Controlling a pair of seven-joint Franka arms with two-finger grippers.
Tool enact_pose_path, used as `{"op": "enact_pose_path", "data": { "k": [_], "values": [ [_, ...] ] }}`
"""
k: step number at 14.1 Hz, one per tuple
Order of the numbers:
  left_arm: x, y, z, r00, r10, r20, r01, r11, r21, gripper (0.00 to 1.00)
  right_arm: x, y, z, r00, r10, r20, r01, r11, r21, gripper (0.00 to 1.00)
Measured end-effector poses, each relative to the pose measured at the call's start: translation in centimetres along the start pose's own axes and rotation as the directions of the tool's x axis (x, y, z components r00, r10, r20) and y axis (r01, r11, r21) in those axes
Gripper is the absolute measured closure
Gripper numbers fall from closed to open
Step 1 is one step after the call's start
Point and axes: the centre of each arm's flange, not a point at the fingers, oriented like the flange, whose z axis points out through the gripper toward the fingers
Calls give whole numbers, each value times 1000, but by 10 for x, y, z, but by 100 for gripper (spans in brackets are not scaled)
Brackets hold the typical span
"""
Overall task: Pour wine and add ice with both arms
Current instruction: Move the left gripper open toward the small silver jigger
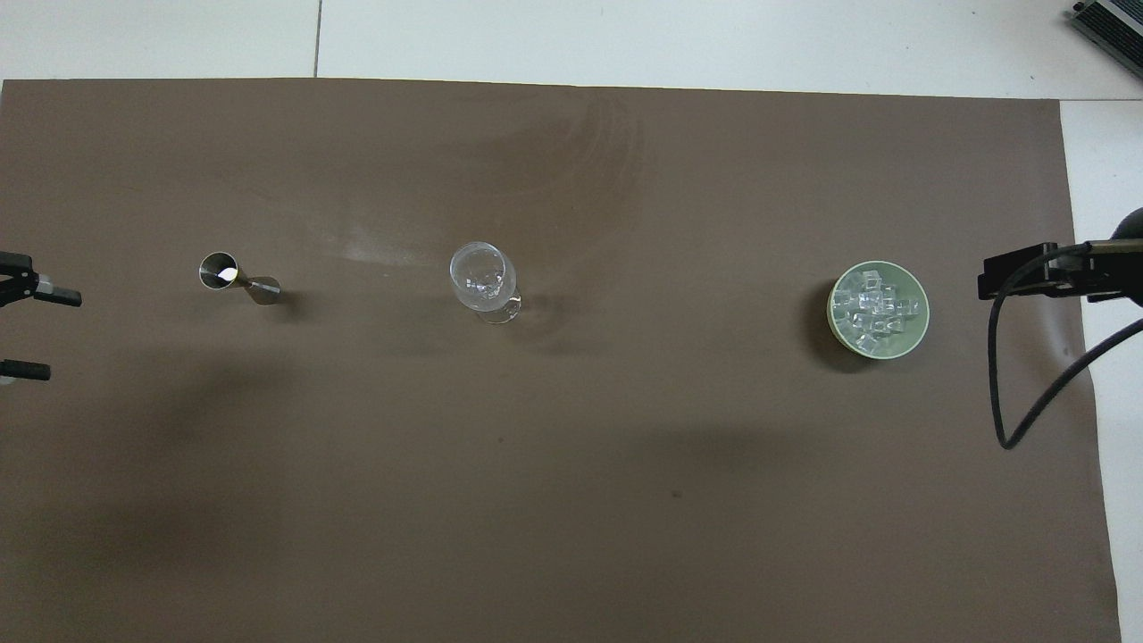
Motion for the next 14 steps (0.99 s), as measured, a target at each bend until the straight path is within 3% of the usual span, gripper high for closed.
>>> {"op": "enact_pose_path", "data": {
  "k": [3,7,14],
  "values": [
    [40,-20,25,995,-64,77,69,996,-58,0,0,0,0,1000,0,0,0,1000,0,0],
    [67,-27,54,985,-103,136,118,987,-105,0,0,0,0,1000,0,0,0,1000,0,0],
    [77,-41,77,959,-204,198,235,961,-149,0,0,0,0,1000,0,0,0,1000,0,0]
  ]
}}
